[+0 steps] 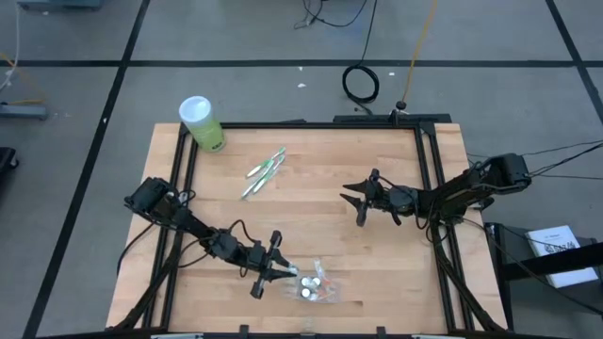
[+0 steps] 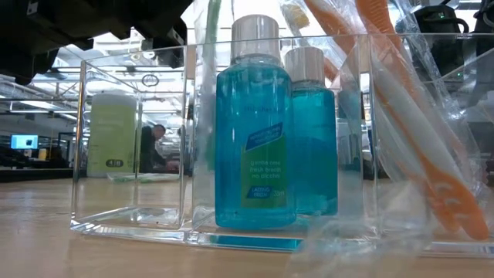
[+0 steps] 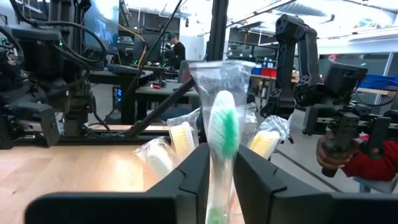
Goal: Pick & Place toothbrushing station
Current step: Put the green toothbrush into the transparent organizer
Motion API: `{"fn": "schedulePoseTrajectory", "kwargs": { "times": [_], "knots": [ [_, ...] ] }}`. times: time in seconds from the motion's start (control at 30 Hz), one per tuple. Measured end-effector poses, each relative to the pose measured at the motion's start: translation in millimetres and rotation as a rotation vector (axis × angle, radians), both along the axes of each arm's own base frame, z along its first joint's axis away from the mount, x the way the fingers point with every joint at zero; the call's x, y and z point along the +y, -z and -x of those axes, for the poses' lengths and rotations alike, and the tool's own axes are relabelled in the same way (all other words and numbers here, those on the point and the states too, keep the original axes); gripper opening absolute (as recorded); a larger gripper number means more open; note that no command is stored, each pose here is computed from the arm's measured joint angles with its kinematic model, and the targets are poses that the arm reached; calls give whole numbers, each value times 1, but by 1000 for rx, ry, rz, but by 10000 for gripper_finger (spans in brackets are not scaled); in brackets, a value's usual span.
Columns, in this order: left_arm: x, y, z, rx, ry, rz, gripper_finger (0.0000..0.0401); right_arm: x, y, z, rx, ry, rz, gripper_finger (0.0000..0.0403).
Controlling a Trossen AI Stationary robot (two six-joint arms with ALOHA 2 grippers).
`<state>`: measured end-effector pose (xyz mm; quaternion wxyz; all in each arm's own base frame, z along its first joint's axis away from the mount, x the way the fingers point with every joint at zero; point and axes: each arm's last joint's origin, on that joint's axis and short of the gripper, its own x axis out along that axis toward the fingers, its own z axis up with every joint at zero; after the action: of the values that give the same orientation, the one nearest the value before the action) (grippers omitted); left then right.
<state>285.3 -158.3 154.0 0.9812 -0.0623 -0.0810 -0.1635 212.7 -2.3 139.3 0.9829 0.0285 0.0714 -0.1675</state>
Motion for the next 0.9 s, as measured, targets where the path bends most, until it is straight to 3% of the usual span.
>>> {"fn": "schedulePoseTrajectory", "kwargs": {
  "times": [0.47, 0.73, 0.9],
  "knots": [
    [4, 1, -3, 29, -19, 41, 78, 0, 0, 0, 0, 0, -1, 130],
    [8, 5, -4, 82, -100, 67, 80, 0, 0, 0, 0, 0, -1, 130],
    [7, 5, -4, 82, -94, 94, 117, 0, 0, 0, 4, 0, 0, 130]
  ]
}}
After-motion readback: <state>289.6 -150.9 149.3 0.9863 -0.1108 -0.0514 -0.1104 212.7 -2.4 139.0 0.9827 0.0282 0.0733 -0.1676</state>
